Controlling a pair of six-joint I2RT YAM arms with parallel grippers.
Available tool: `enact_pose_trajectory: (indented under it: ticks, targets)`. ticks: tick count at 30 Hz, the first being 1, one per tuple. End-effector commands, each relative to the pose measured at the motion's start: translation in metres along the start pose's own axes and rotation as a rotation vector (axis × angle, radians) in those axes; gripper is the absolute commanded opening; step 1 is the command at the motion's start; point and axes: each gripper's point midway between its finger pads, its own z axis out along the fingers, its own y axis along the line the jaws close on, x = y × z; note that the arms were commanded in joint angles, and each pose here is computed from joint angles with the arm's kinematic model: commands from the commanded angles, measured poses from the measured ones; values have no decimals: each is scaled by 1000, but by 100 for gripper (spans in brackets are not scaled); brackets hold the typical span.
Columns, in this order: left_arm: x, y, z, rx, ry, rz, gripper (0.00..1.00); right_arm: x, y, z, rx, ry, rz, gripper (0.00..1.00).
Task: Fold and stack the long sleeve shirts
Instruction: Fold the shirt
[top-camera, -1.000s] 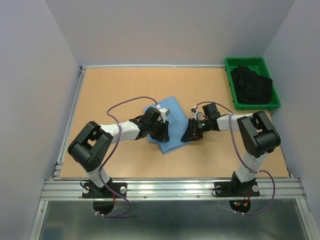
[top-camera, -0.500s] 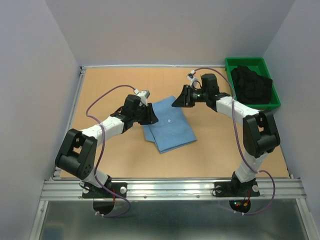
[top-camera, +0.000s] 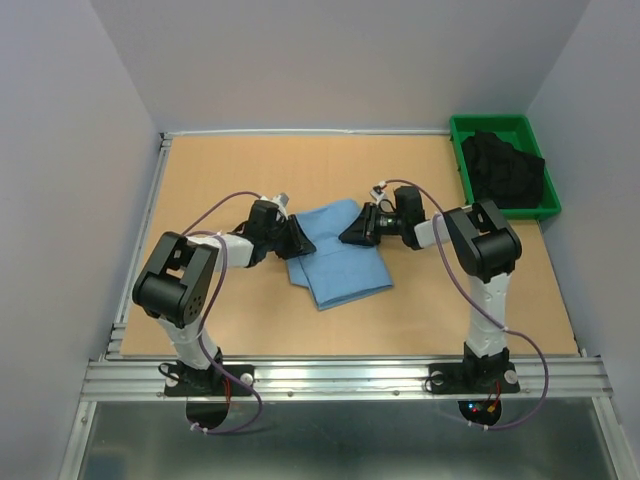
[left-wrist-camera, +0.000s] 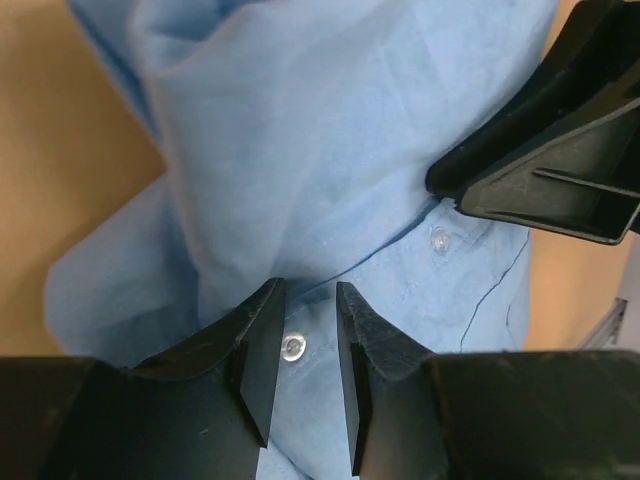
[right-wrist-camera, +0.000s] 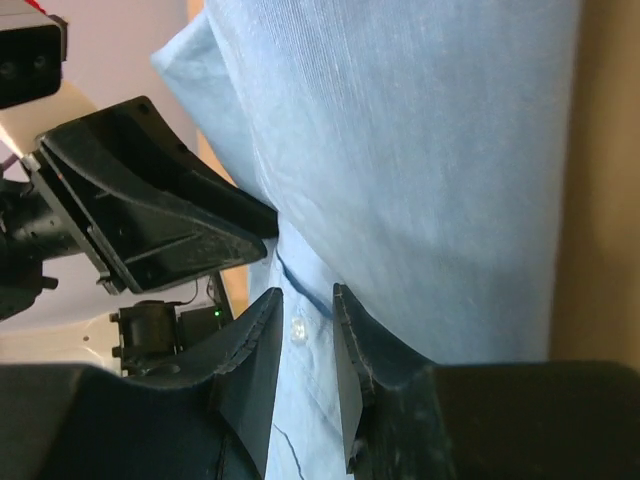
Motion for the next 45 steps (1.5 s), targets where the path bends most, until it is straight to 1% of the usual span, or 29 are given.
enact_pose_trajectory:
  ticks: [1,3,4,8,9,12,13,17,20,21,23,25,26,28,31,34,36,41,44,45]
  targets:
    - [10,29,-5,-61,1,-95,39,-12,-39,-21,58,-105,0,33]
    - [8,33,-8,-68,-6,-103,39,-17,-52,-33,86,-139,25,33]
    - [7,34,-8,-70,-8,-101,39,-20,-49,-36,81,-147,24,33]
    - [-5,22,-14,-44,-30,-69,39,-47,-3,-41,0,-177,-48,33]
    - [-12,13,-19,-23,-54,-53,40,-59,21,-43,-34,-195,-91,33]
    - [-35,-9,-30,22,-112,-5,41,-72,55,-43,-79,-211,-153,33]
    - [-50,-24,-37,52,-151,15,41,-79,73,-42,-105,-217,-185,33]
    - [-84,-55,-48,112,-231,61,42,-88,102,-32,-155,-212,-226,33]
    - [-98,-60,-39,113,-236,70,42,-90,103,-18,-168,-192,-220,33]
    - [-99,-52,-30,97,-224,59,42,-95,112,-14,-183,-195,-238,33]
    - [-105,-47,-22,87,-230,50,42,-98,103,-2,-178,-183,-224,34]
    - [-104,-30,-6,54,-211,34,41,-103,101,7,-180,-184,-223,34]
    - [-106,-26,-2,41,-213,34,41,-103,87,15,-164,-180,-204,34]
    - [-103,-10,12,5,-195,25,41,-108,80,21,-157,-186,-190,34]
    - [-96,7,24,-35,-174,-1,41,-108,48,36,-123,-173,-127,34]
    - [-88,20,29,-63,-161,-24,41,-106,21,44,-74,-187,-86,34]
    - [-84,27,30,-84,-158,-34,41,-109,9,43,-48,-208,-68,33]
    - [-67,54,33,-143,-133,-72,41,-120,-31,30,21,-267,48,33]
    - [-68,55,29,-152,-148,-69,41,-127,-45,17,64,-308,93,34]
    - [-68,56,28,-156,-151,-69,41,-132,-43,13,72,-324,95,34]
